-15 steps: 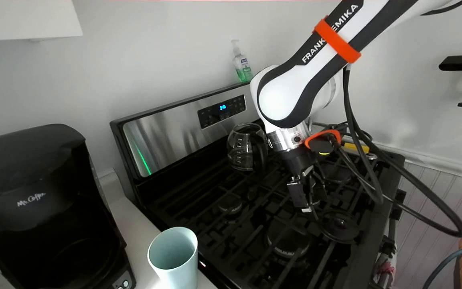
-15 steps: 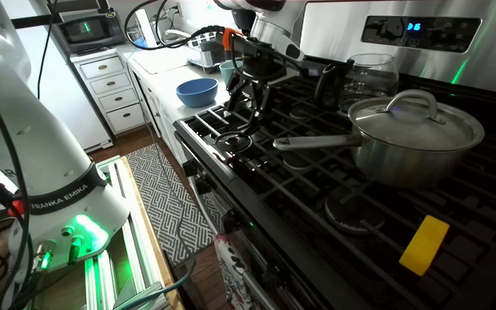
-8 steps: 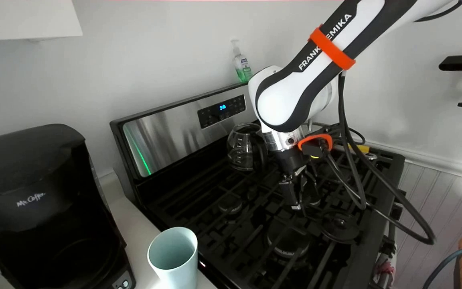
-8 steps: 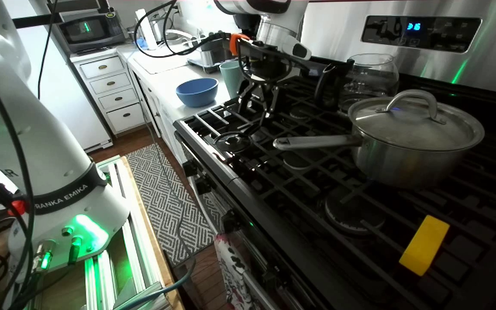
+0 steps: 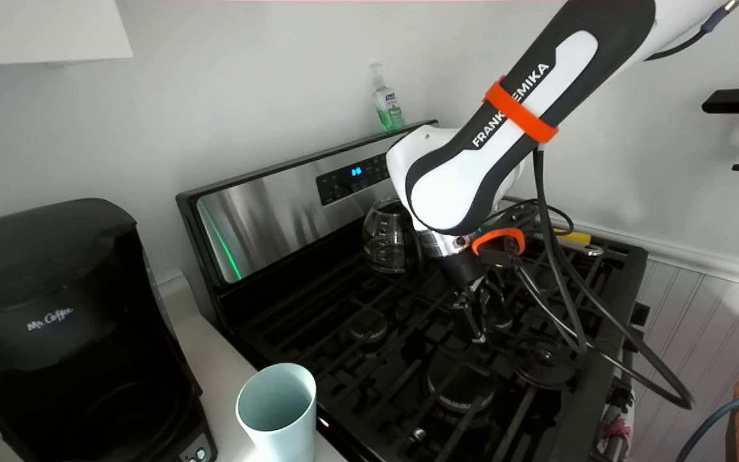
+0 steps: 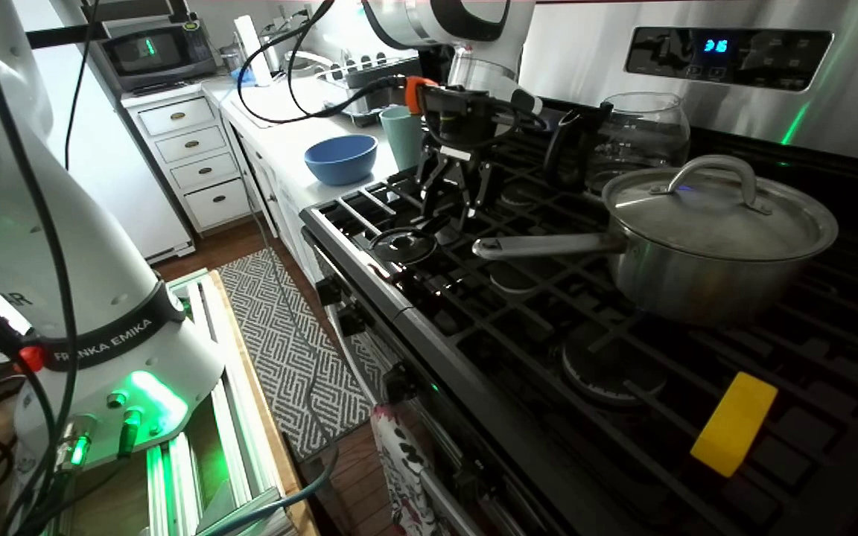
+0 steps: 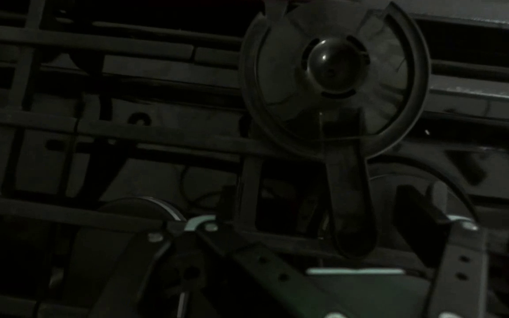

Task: Pick up the clear jar lid on the stove and place it on top of the pot

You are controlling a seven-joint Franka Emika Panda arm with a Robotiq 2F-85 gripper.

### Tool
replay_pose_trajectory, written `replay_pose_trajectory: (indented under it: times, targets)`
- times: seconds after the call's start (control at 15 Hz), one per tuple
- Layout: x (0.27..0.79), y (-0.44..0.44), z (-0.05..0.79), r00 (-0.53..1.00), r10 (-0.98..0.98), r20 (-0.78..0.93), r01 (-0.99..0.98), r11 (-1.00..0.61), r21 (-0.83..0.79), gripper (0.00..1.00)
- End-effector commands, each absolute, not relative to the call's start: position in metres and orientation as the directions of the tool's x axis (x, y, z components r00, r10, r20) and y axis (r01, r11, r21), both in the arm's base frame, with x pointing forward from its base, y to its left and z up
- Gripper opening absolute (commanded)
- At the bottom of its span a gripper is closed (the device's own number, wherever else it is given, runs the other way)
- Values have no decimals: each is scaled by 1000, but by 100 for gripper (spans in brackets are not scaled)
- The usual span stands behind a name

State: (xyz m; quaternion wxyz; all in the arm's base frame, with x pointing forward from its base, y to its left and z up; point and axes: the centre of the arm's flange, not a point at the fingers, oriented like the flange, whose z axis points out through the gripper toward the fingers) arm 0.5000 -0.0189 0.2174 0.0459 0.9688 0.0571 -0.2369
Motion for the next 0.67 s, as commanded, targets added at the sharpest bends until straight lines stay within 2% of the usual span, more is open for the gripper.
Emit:
replay_pose_trajectory:
  times: [0.0, 0.07, 0.27, 0.33, 0.4, 0.53, 0.6]
  targets:
    - [506, -9, 209, 864, 136, -485, 196, -978, 74, 82]
    - [506, -7, 208, 860, 151, -488, 211, -975, 69, 84]
    - [505, 0, 207, 845, 193, -498, 249, -967, 47, 97]
    - [505, 1, 207, 842, 203, -500, 258, -965, 42, 90]
    - [506, 2, 207, 838, 213, -502, 267, -963, 37, 67]
    - [506, 3, 207, 834, 226, -504, 277, -960, 28, 64]
    - [506, 3, 208, 831, 231, -506, 282, -959, 25, 56]
